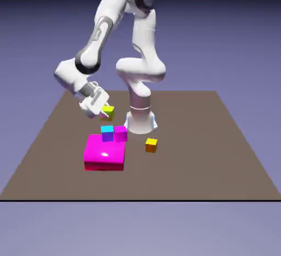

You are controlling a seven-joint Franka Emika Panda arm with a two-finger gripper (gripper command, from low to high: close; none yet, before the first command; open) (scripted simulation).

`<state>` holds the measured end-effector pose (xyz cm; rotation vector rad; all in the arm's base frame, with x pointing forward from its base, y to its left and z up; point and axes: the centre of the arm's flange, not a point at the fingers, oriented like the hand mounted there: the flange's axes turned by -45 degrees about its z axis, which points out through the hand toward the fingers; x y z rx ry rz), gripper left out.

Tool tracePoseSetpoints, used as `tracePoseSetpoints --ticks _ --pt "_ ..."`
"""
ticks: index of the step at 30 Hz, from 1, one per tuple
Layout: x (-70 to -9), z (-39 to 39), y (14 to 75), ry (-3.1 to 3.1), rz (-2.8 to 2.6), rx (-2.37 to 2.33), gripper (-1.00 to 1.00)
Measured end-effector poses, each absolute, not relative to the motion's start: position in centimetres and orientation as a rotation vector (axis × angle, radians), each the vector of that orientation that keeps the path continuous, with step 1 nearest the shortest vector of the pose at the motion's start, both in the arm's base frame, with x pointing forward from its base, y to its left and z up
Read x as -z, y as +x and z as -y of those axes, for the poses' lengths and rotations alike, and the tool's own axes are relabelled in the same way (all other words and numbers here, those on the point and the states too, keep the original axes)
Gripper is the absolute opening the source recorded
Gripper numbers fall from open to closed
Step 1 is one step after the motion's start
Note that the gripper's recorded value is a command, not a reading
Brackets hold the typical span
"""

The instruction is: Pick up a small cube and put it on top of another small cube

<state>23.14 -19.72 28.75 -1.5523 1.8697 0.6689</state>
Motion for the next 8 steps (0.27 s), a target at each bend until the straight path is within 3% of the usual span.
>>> tracePoseSetpoints --ticks 4,5,8 --pt "-24.6 17.0 23.9 -1.551 -1.864 -0.668 -1.0" --pt "-23.3 16.1 23.8 -1.552 -1.87 -0.669 1.0" --pt "-24.7 17.0 23.8 -1.553 -1.864 -0.67 1.0"
